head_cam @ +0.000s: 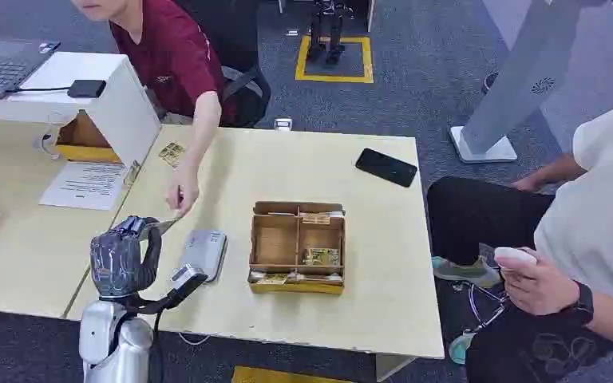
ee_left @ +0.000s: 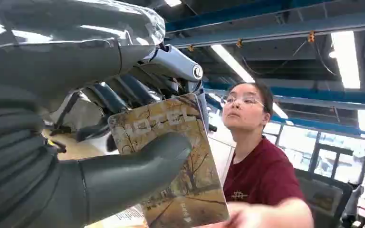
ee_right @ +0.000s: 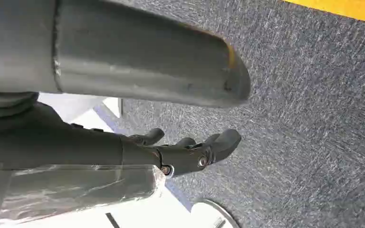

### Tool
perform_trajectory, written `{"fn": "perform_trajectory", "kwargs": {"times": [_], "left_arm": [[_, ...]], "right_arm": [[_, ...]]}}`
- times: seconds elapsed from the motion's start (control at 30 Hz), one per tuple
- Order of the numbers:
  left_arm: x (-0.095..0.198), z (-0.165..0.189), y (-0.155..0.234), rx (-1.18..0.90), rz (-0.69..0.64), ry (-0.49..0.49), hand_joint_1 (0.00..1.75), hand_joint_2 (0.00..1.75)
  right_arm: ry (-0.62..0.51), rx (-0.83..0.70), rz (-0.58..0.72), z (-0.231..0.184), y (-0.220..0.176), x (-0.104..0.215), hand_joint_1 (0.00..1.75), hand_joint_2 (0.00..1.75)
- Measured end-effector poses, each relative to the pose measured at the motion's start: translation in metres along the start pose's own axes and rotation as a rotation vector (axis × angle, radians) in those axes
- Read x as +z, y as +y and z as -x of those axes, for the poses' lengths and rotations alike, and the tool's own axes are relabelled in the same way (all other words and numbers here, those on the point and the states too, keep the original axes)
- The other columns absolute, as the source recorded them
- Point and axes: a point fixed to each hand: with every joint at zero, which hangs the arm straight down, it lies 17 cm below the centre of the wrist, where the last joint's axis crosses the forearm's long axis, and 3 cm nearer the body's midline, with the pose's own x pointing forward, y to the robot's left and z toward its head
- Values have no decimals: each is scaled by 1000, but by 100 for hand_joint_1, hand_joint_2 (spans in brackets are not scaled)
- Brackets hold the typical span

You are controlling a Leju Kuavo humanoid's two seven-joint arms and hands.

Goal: Pass the card to the sensor for recognition and then transmit it.

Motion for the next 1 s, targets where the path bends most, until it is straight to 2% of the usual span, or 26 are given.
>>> {"fn": "perform_trajectory", "kwargs": {"times": [0.2,0.37,0.5,0.7,1.0], "left_arm": [[8,13,-7,126,-32,112,175,175],[33,25,-58,461,-27,383,175,175],[48,18,-101,868,37,598,175,175],[51,7,-122,1026,109,670,175,175],[51,2,-127,1033,147,649,175,175]], "right_arm": [[-2,5,1,-1,0,0,0,0],[-1,-13,5,-2,-2,-1,0,0],[6,-22,12,0,-3,-1,0,0],[16,-33,19,2,-4,-1,0,0],[18,-35,20,3,-4,-1,0,0]]}}
